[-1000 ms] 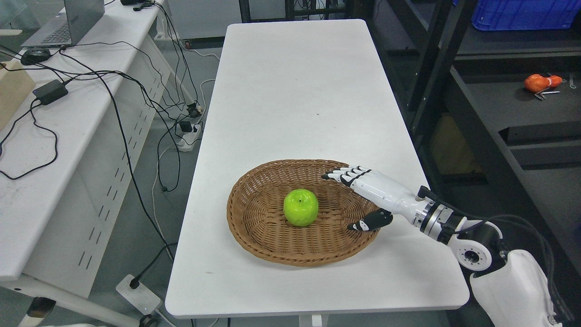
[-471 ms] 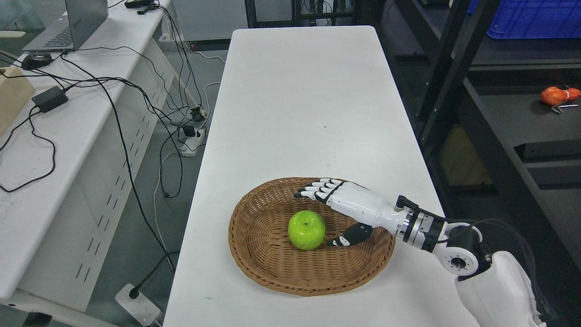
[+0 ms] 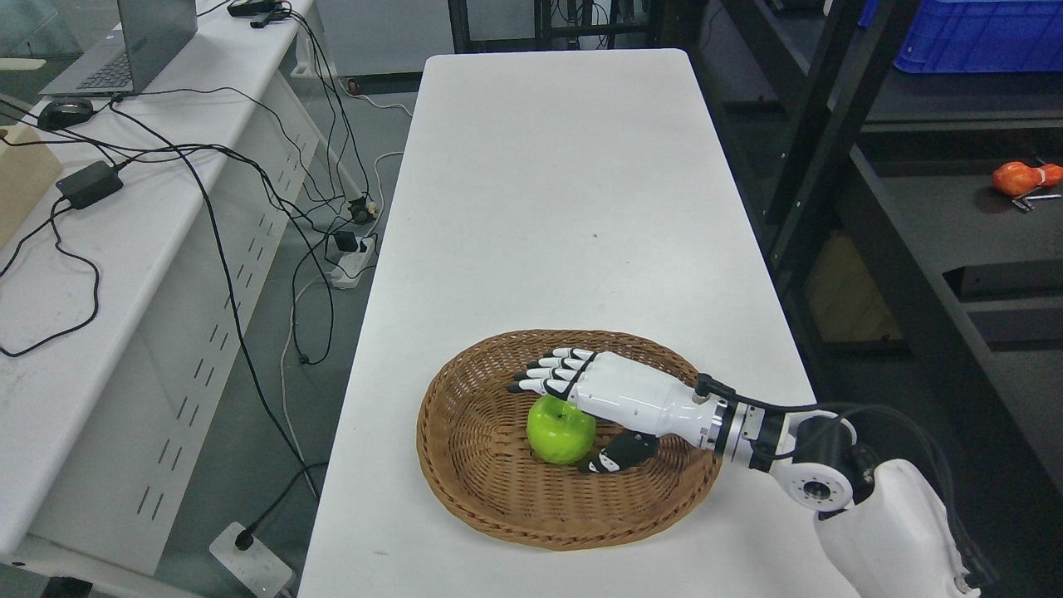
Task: Place green apple on left shelf middle layer
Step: 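Close the right hand fingers around the green apple, then lift the green apple out of the basket with the right hand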
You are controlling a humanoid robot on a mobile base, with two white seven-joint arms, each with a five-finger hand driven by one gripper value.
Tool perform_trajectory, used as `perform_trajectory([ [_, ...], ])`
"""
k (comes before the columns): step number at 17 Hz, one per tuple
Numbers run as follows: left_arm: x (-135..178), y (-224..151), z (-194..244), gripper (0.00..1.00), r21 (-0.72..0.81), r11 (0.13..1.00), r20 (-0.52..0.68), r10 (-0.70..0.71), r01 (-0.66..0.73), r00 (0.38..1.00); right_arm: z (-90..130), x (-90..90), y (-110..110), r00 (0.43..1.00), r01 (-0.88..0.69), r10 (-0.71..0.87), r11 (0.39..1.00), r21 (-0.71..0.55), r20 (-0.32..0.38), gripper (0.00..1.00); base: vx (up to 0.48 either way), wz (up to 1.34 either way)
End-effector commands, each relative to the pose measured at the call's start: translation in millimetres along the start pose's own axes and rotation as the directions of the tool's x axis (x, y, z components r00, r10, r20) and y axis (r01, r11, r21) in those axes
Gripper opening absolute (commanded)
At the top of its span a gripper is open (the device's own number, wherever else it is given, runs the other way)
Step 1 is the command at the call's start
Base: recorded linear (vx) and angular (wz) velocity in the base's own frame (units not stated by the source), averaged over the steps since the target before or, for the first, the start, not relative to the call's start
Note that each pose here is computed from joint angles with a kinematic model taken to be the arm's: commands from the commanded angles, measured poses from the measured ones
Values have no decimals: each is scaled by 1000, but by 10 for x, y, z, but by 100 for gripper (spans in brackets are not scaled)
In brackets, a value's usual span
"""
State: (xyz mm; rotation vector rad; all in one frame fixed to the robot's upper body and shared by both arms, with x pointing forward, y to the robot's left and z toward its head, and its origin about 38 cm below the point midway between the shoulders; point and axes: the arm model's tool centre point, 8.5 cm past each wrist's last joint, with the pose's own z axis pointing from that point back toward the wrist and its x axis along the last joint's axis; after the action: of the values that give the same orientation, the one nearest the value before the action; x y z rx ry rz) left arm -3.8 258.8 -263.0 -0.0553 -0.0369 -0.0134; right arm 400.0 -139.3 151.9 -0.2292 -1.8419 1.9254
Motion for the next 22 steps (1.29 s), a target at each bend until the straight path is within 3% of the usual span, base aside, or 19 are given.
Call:
perform_trajectory([
  [1, -1, 112, 15, 100, 17, 1000, 0, -1, 1, 1000, -281, 188, 126, 998, -56, 55, 997, 55, 29, 100, 0, 0],
  [8, 1, 112, 15, 100, 17, 1000, 1, -2, 2, 1000, -298, 93, 212, 996, -70, 75, 992, 108, -42, 100, 0, 0],
  [10, -1, 112, 15, 100, 17, 1000, 0, -1, 1, 1000, -277, 76, 188, 996, -69, 74, 993, 99, -46, 90, 0, 0],
  [12, 1, 112, 15, 100, 17, 1000, 1, -2, 1, 1000, -228, 31, 132, 995, -74, 79, 994, 83, -55, 70, 0, 0],
  [15, -1, 112, 15, 100, 17, 1000, 0, -1, 1, 1000, -126, -38, 36, 995, -75, 77, 996, 45, -58, 57, 0, 0],
  [18, -1, 112, 15, 100, 17, 1000, 0, -1, 1, 1000, -41, -65, -30, 998, -56, 57, 998, 16, -39, 9, 0, 0],
  [19, -1, 112, 15, 100, 17, 1000, 0, -1, 1, 1000, 2, -100, -17, 998, -45, 47, 998, 45, -52, 1, 0, 0],
  [22, 1, 112, 15, 100, 17, 1000, 1, -2, 1, 1000, 188, -235, -188, 993, -33, 31, 999, -13, -115, 0, 0, 0],
])
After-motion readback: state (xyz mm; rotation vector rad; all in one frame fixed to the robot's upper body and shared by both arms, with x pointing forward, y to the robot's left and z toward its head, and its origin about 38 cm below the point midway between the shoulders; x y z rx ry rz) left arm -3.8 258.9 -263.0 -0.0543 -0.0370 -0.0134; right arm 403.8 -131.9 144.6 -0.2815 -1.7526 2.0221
